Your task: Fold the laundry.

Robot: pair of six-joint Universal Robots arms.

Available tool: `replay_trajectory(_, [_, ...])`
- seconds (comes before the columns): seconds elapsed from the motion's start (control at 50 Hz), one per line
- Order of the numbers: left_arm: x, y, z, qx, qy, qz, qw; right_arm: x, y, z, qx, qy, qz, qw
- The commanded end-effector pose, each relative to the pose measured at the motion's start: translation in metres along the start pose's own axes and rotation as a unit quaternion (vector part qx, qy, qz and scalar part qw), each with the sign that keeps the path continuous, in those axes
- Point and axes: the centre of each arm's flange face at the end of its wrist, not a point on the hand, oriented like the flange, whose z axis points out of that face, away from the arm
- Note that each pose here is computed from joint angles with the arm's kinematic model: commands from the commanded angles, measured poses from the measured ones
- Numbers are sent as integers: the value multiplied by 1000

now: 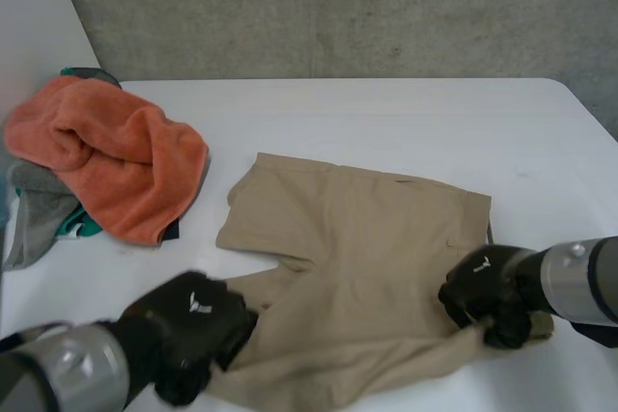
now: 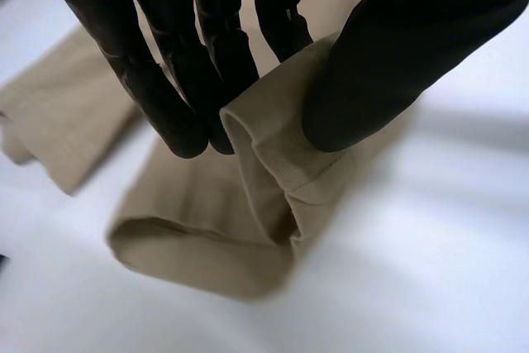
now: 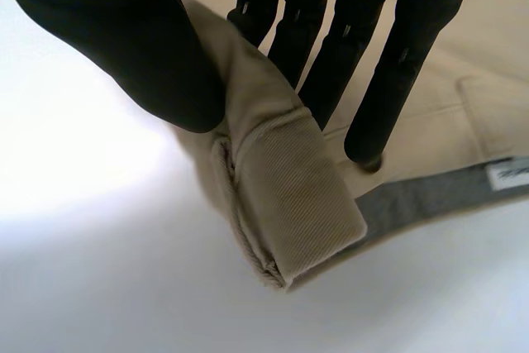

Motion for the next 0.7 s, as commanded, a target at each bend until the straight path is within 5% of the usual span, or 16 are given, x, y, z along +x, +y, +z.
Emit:
replay_trajectory(0.02, [-39, -19, 58, 40, -88, 11, 995, 8, -9, 25, 46, 48, 1, 998])
replay_trajectory(0.22, [-97, -55, 124, 87, -187, 38, 978, 48, -32, 54, 116, 186, 8, 976])
replay_trajectory(0.4, [-134, -117, 168, 221, -294, 63, 928, 90, -48, 84, 200, 336, -3, 920])
replay_trajectory(0.54, [-128, -115, 221, 218, -303, 125, 919, 102, -55, 119, 247, 398, -48, 882])
replay_trajectory(0.7, [-123, -123, 225, 246, -294, 103, 918, 100, -53, 127, 220, 448, -53, 865])
